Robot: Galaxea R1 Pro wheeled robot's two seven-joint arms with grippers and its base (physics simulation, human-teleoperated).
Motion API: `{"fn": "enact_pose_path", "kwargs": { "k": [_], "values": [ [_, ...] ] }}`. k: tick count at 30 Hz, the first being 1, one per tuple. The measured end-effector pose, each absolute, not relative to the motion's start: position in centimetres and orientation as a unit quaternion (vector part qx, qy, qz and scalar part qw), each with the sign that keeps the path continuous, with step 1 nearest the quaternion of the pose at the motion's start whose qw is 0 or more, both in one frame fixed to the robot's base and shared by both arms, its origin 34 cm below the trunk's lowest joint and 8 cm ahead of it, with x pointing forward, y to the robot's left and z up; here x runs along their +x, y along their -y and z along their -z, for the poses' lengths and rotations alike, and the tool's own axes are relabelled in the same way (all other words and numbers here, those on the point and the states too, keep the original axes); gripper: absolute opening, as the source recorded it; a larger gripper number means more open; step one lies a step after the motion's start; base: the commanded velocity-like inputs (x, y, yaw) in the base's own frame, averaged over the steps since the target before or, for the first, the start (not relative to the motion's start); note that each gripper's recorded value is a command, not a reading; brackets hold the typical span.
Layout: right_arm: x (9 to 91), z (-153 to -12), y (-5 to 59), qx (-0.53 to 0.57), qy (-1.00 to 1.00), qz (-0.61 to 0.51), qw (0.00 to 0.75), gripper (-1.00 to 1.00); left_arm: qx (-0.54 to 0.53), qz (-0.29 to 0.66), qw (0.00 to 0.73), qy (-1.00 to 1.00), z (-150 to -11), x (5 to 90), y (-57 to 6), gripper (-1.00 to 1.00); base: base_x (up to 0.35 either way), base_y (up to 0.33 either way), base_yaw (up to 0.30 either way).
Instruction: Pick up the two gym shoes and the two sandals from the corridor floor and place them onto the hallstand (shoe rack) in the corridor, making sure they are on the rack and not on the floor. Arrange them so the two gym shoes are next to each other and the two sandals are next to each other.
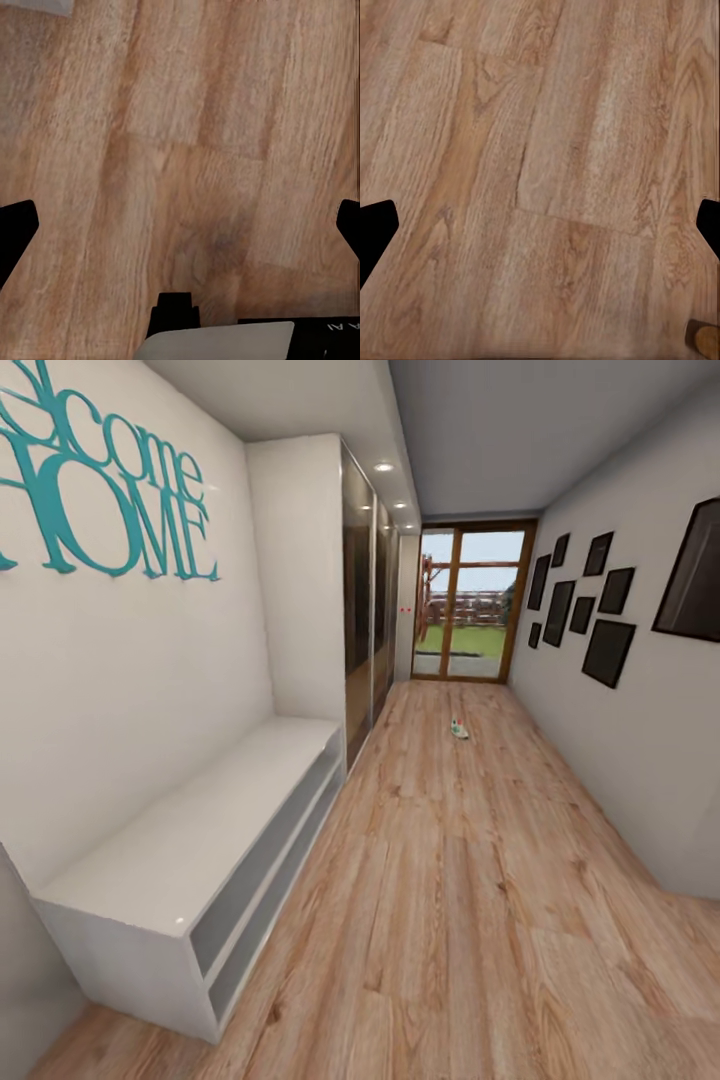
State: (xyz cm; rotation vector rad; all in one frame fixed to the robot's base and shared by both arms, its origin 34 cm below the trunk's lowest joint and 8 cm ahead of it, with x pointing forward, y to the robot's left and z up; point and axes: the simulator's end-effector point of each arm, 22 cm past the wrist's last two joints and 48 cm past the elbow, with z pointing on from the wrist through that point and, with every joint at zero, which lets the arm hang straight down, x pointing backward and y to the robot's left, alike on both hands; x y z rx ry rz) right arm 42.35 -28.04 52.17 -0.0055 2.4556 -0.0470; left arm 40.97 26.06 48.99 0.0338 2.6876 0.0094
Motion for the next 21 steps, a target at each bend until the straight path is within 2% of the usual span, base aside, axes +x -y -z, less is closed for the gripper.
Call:
{"fn": "enact_pose_path", "kwargs": {
  "k": [10, 21],
  "values": [
    [42.35, -52.18, 28.1, -0.002, -0.942, 0.019, 0.336, 1.0, 0.012, -0.005, 0.225, -0.974, -48.99, 40.97, -26.26, 1.0, 0.017, 0.004, -0.3],
    [42.33, -52.2, 28.12, -0.002, -0.942, 0.02, 0.336, 1.0, 0.011, -0.005, 0.225, -0.974, -49.0, 40.93, -26.32, 1.0, 0.21, 0.14, -0.3]
  ]
}}
